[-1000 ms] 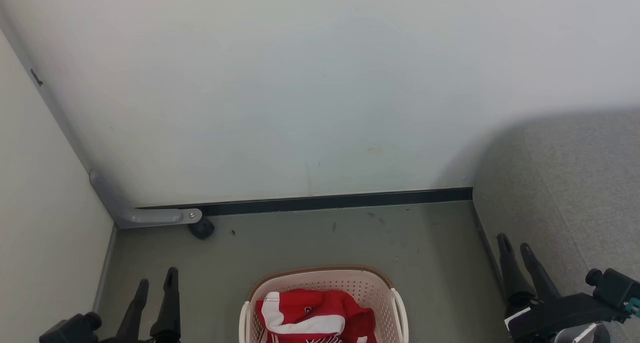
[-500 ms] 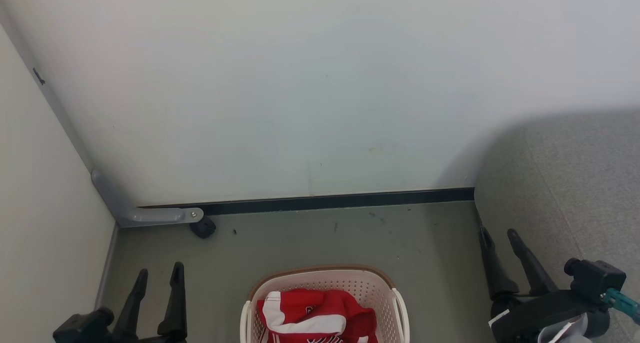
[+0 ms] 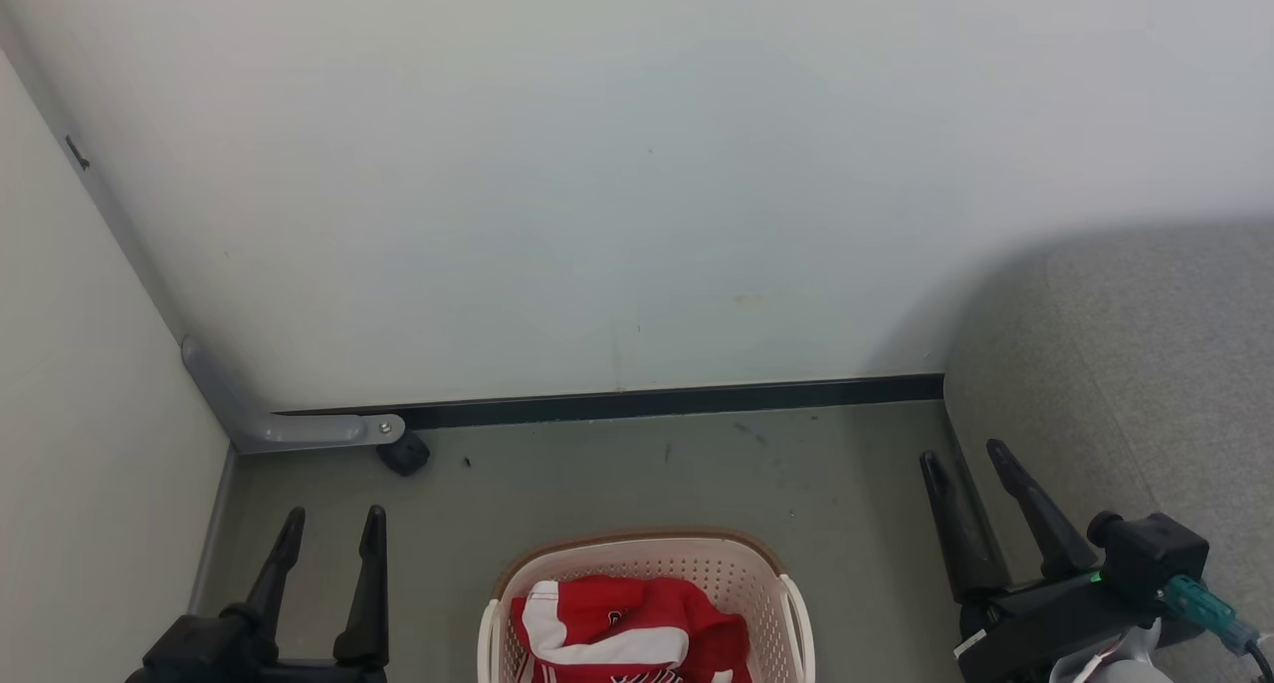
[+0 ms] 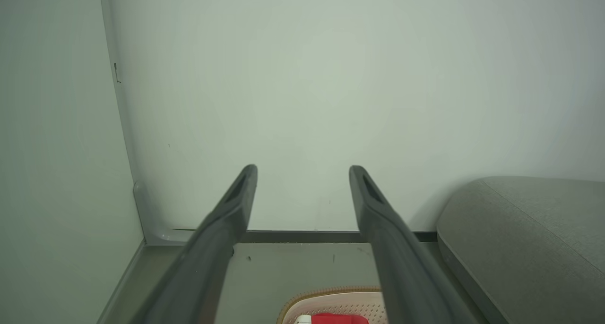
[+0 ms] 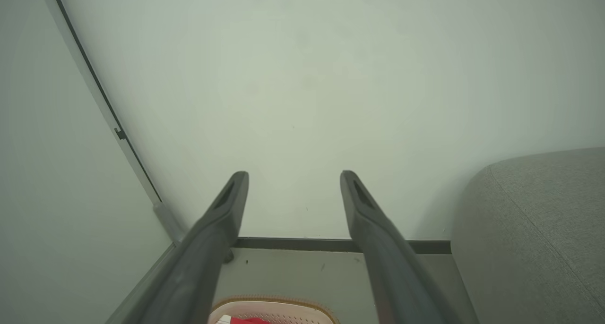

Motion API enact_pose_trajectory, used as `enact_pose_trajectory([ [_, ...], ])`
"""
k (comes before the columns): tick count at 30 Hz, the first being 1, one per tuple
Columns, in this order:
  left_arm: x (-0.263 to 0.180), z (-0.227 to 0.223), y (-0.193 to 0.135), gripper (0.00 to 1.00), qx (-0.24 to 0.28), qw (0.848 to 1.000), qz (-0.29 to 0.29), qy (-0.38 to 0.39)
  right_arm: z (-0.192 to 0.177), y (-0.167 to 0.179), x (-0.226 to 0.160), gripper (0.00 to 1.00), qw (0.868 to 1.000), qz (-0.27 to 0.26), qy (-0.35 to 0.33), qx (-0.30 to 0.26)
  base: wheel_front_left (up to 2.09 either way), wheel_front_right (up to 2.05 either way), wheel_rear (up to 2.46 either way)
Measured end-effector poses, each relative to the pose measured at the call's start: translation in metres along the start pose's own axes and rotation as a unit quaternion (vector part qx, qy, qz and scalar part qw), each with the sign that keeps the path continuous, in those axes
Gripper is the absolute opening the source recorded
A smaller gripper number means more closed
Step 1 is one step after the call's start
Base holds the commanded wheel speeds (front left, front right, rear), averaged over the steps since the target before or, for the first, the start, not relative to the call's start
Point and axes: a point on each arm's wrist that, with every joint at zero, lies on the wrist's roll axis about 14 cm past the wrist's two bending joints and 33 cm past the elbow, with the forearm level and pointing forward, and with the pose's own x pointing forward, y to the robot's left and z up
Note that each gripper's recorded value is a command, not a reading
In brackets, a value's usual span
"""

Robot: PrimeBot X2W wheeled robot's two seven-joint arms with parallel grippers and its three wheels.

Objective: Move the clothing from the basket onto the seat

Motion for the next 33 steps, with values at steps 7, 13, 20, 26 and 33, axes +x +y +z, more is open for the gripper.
enact_pose_trajectory([
  [7,0.000,0.005,-0.004,1.00,0.029,0.999,-0.011,-0.012,0.007,0.003,0.002,1.00,0.999,0.009,-0.013,-0.032,0.00,0.00,0.00],
  [13,0.001,0.004,-0.003,1.00,0.027,1.000,-0.009,-0.013,0.009,-0.002,0.003,1.00,0.999,0.002,-0.016,-0.032,0.00,0.00,0.00],
  [20,0.002,0.004,-0.002,1.00,0.024,1.000,-0.007,-0.012,0.009,-0.004,0.003,1.00,0.999,-0.003,-0.018,-0.029,0.00,0.00,0.00],
  [26,0.003,0.002,-0.002,1.00,0.023,1.000,-0.008,-0.010,0.003,-0.009,0.000,1.00,1.000,-0.012,-0.012,-0.023,0.00,0.00,0.00],
  [33,0.006,-0.002,-0.004,1.00,0.020,1.000,-0.011,-0.006,0.000,-0.015,0.001,1.00,0.999,-0.022,-0.008,-0.023,0.00,0.00,0.00],
])
